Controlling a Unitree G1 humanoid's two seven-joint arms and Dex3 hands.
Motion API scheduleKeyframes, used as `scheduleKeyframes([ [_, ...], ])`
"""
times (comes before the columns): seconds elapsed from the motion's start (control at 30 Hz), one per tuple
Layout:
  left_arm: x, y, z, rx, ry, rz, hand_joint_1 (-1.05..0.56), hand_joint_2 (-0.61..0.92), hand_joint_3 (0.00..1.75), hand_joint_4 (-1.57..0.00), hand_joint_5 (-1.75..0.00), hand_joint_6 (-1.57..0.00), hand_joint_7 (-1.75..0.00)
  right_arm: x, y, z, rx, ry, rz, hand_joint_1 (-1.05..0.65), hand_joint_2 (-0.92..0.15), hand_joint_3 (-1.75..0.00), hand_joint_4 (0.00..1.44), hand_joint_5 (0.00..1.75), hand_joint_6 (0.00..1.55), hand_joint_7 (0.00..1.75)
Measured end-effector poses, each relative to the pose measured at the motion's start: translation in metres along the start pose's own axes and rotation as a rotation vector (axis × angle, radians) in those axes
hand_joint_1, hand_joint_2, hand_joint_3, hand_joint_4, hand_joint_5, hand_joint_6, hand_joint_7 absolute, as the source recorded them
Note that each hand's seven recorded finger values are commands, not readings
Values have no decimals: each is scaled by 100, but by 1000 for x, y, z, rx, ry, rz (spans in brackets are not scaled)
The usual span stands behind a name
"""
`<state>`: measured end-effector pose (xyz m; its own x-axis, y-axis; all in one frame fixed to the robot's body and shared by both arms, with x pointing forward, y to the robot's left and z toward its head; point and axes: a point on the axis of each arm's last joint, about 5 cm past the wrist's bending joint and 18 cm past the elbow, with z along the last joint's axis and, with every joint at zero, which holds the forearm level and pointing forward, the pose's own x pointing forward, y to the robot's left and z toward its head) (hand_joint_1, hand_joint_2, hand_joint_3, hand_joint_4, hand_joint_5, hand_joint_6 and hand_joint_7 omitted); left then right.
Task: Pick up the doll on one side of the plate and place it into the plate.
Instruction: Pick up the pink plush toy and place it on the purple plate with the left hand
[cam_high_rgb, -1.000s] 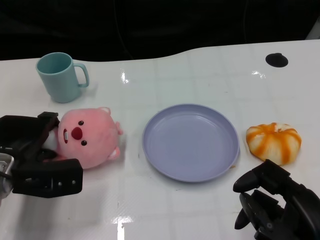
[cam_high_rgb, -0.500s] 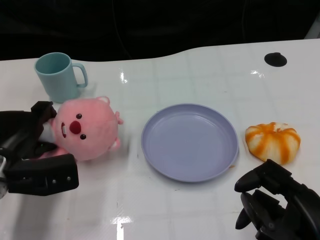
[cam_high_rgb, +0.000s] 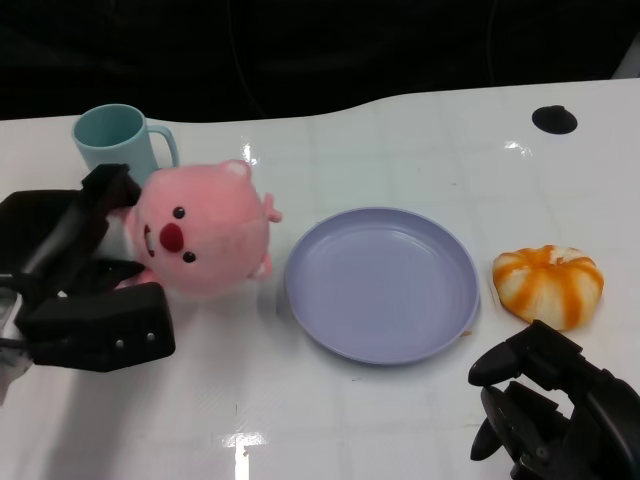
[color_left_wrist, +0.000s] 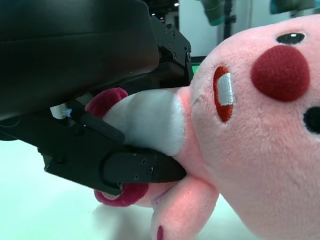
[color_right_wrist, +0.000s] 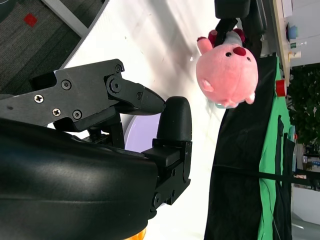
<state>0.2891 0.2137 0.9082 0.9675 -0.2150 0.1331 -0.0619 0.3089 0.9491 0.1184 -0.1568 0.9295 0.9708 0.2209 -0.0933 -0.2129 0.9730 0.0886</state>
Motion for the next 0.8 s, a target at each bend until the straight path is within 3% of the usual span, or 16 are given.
scheduleKeyframes([
  [0.13,7,5,14,-26,-28,-9,-19,59,88,-86,-175,-64,-175,0,0,0,-1,1,-1,-30,-92,-60,48,174,36,168],
  [0.2,10,6,22,-51,-43,-21,-22,63,74,-85,-175,-63,-175,0,0,0,-2,1,-1,-30,-92,-60,48,174,36,168],
  [0.33,15,5,40,-106,-85,-32,-18,63,71,-88,-175,-64,-175,0,0,0,-2,1,-1,-31,-92,-60,48,175,36,167],
  [0.6,26,-4,77,-200,-167,-65,-13,46,108,-91,-175,-71,-175,0,2,0,-4,2,5,-32,-92,-60,49,174,37,167],
  [0.8,36,-8,106,-228,-246,-87,-15,41,112,-92,-175,-70,-174,0,4,-1,-18,0,8,-32,-92,-59,50,174,39,167],
])
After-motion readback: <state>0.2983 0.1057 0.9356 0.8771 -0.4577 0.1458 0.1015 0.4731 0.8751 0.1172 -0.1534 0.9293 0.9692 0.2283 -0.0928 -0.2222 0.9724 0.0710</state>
